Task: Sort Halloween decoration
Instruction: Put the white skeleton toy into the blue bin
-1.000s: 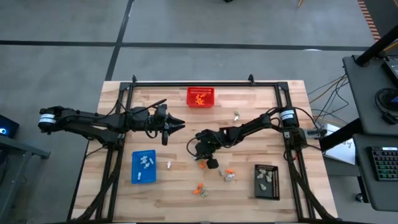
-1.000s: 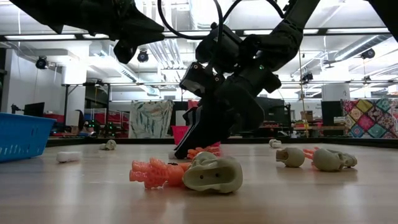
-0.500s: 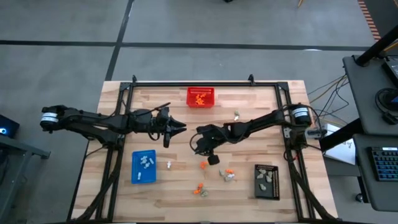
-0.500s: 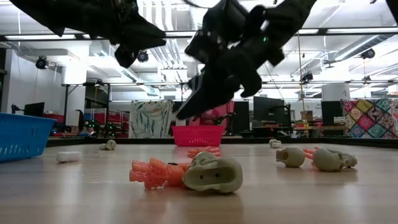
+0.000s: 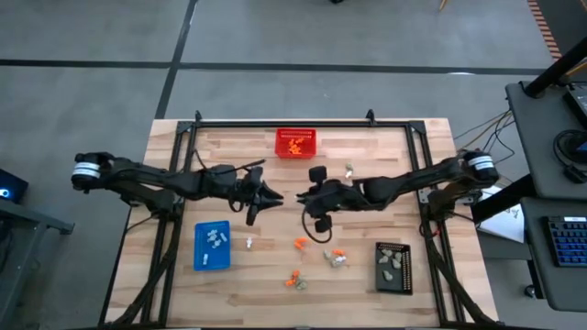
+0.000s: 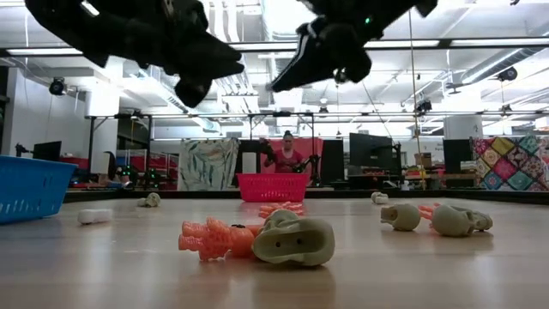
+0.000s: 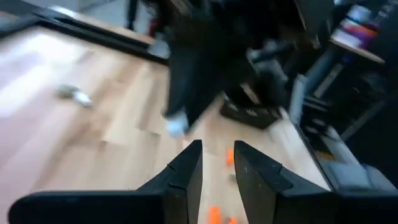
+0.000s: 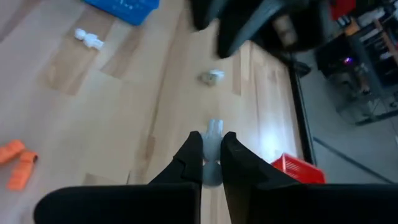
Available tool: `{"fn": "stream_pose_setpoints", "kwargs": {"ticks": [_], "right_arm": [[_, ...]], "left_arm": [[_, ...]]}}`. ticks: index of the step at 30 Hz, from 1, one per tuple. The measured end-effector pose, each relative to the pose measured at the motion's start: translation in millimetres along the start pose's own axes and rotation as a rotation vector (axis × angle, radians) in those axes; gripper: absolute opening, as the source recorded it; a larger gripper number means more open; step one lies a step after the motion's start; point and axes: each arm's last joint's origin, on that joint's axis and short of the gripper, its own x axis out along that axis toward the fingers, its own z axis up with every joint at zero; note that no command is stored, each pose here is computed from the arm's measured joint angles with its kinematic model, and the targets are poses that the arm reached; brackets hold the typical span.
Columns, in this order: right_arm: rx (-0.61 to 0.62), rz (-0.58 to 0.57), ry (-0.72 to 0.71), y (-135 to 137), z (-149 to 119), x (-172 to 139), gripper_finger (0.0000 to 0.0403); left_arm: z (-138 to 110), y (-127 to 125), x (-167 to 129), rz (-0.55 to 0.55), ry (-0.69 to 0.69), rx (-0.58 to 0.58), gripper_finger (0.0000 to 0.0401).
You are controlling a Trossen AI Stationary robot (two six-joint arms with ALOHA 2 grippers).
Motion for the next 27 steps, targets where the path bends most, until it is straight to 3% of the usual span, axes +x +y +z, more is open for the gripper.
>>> {"fn": "stream_pose_setpoints", "kwargs": {"ticks": [4,15,18,22,27], "right_arm": [[-0.024,-0.002,-0.045,2,8,-10,0.0022],[-0.066,-0.027,-0.057,3,11,-12,0.0022],[-0.071,-0.027,-0.058,3,11,-12,0.0022],[-0.072,-0.027,-0.058,3,11,-12,0.0022],[-0.073,-0.028,-0.058,3,11,-12,0.0022]], "left_arm": [[-5,2,9,-0.022,0.028,0.023,0.009],[-11,7,23,-0.024,-0.008,0.053,0.0184],[-10,7,23,-0.018,-0.025,0.044,0.0189],[-6,9,23,0.07,-0.085,0.01,0.0188],[-3,8,23,0.056,-0.12,-0.003,0.0183]]}}
